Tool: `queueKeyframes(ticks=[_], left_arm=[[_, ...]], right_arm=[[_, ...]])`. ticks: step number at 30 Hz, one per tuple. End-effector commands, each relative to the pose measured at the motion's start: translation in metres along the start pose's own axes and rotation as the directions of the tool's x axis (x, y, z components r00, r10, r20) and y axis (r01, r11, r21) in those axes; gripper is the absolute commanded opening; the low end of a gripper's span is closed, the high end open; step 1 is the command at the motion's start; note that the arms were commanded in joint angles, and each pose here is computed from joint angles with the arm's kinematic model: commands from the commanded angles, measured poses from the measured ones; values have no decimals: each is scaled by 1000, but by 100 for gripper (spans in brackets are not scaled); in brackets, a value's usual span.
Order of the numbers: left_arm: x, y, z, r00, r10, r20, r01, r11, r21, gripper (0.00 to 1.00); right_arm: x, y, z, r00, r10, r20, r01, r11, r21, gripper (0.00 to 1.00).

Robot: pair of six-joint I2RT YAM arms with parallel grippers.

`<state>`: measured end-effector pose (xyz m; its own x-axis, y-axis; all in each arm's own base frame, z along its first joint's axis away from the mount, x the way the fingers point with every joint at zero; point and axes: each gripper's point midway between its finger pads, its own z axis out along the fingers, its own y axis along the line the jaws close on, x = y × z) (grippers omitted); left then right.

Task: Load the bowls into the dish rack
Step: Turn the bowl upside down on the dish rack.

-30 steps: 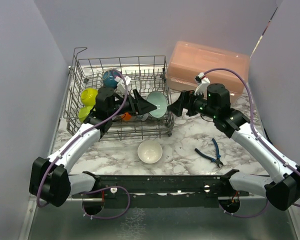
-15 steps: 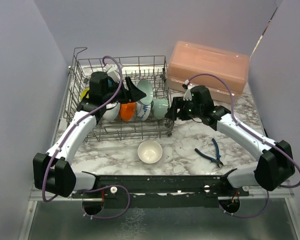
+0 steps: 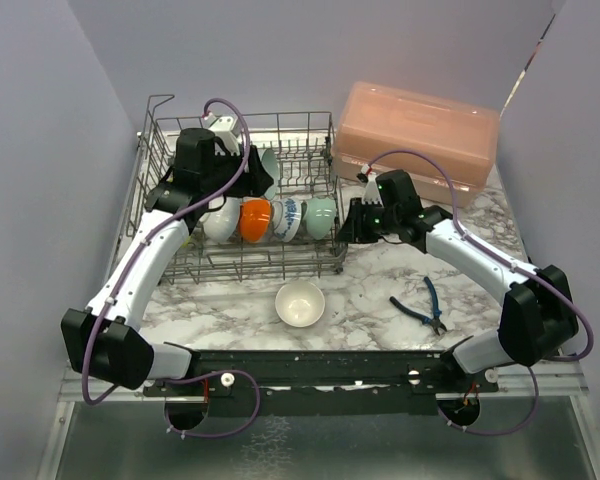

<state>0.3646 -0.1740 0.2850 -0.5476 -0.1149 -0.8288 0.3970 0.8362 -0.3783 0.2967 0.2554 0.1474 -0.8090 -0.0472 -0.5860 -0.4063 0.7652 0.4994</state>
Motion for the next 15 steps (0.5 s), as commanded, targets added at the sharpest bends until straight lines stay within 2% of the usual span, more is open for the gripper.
queueKeyframes(ticks=[1,11,15], left_arm=[[-17,23,-3,996,94,15,-91,987,-132,0],[-10,62,1,985,156,-70,-170,938,-302,0],[-7,75,4,979,171,-107,-198,915,-351,0]], right_arm=[[15,39,-6,995,-66,-68,51,978,-203,12],[30,61,-17,990,-110,-93,73,939,-337,11],[26,61,-20,991,-121,-64,94,941,-326,14]])
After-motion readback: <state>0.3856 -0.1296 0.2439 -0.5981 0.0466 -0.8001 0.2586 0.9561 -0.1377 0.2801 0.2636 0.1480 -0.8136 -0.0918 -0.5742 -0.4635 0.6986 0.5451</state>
